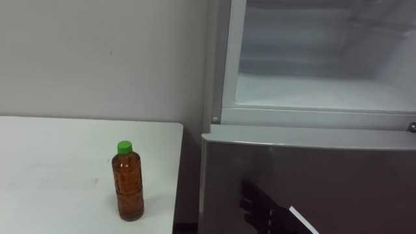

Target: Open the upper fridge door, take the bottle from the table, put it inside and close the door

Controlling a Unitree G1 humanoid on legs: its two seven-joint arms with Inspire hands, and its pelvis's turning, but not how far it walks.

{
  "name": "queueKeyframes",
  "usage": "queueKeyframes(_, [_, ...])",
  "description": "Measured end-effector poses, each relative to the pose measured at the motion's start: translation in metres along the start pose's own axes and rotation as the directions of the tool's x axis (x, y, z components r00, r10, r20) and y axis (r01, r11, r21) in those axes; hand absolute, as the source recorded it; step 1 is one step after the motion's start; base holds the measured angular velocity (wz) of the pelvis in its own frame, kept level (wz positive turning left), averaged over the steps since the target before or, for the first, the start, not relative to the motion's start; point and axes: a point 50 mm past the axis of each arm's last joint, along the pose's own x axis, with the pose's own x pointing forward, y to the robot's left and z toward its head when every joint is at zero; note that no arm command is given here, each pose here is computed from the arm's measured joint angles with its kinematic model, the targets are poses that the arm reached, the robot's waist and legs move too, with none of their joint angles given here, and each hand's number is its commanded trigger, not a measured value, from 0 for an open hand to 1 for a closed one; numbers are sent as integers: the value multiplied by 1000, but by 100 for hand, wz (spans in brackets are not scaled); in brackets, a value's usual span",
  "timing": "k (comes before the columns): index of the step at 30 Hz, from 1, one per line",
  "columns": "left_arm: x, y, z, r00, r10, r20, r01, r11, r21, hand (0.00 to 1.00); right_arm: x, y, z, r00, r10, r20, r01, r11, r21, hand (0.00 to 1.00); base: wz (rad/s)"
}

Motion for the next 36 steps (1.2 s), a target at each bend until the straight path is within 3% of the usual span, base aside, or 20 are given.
queueKeyframes(16, [2, -1, 5, 1000, 3, -15, -3, 999, 36, 0, 15, 22, 3, 997, 59, 51, -62, 996, 58, 0, -1])
queueKeyframes(22, [3, -3, 10, 1000, 3, -9, -2, 995, 104, 0, 19, 27, 5, 994, 83, 65, -88, 994, 64, 0, 0])
queueKeyframes(25, [3, -4, 10, 1000, 8, -18, -5, 989, 146, 0, 34, 43, 18, 976, 190, 105, -194, 981, 30, 0, 1])
queueKeyframes(29, [4, -7, 13, 1000, 3, -18, 1, 983, 184, 0, 61, 86, 52, 862, 461, 210, -460, 886, -58, 0, 28])
queueKeyframes(36, [3, -7, 7, 998, -11, -55, 21, 984, 177, 0, 57, 111, 67, 725, 625, 289, -637, 768, -65, 0, 34])
